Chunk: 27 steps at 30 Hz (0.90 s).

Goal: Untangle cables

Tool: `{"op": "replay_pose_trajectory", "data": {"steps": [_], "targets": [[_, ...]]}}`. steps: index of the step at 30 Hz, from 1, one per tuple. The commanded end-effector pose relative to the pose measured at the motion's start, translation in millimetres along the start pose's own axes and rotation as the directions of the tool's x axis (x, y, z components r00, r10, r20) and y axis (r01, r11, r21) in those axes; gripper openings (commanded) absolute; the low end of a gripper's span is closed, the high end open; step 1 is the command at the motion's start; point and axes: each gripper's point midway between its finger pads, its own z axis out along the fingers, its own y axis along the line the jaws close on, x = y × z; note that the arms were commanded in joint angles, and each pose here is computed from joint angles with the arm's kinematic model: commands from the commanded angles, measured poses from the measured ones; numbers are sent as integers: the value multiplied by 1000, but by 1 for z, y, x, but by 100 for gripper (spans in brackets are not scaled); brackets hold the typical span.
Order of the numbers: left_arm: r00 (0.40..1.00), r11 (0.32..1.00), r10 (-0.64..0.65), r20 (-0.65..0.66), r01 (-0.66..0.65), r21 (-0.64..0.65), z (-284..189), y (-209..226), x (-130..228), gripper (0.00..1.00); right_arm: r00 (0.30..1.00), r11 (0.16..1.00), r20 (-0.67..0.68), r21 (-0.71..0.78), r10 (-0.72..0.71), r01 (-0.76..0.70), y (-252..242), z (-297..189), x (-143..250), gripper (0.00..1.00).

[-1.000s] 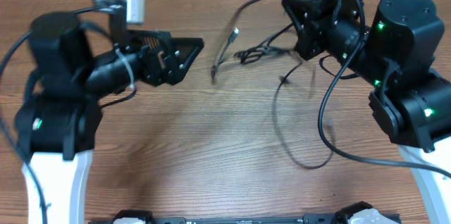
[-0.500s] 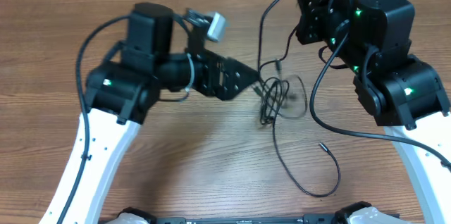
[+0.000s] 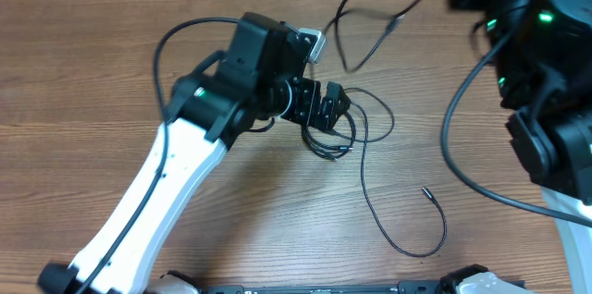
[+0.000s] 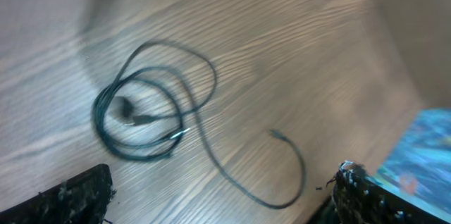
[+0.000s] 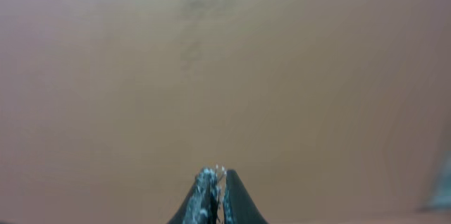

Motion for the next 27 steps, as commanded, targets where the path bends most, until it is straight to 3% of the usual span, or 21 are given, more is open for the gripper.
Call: {"op": "replay_pose_trajectory", "data": {"steps": [1, 5, 9, 12, 18, 20, 21, 23, 27], "targets": [[996, 996, -67, -51, 64, -58, 21, 17, 6, 100, 988, 868, 82, 491, -132, 75, -101, -25, -43, 4], [990, 994, -101, -97, 96, -53, 37, 22, 12, 100, 977, 706, 110, 707, -183, 52, -179, -40, -64, 4], [988, 992, -115, -106, 109, -57, 41, 24, 13, 100, 983, 496, 106, 868, -151, -17, -270, -55, -53, 4], [984, 990, -135, -112, 129, -61, 41, 24, 15, 100, 995, 417, 75, 908, -61, -43, -329, -52, -14, 4], [959, 974, -208, -190, 185, -131, 36, 33, 39, 100, 977, 293, -182, 945, 113, 142, -443, -46, 95, 4], [958, 971, -213, -194, 185, -149, 35, 36, 41, 100, 953, 321, -244, 930, 177, 178, -461, -40, 128, 4], [958, 971, -213, -193, 186, -147, 35, 36, 41, 99, 910, 397, -318, 896, 267, 197, -475, -29, 173, 4], [959, 970, -219, -181, 194, -144, 36, 35, 38, 100, 847, 479, -391, 857, 360, 192, -483, -19, 222, 4], [954, 962, -255, -160, 233, -144, 37, 35, 34, 99, 712, 580, -495, 801, 498, 151, -486, -7, 301, 4]]}}
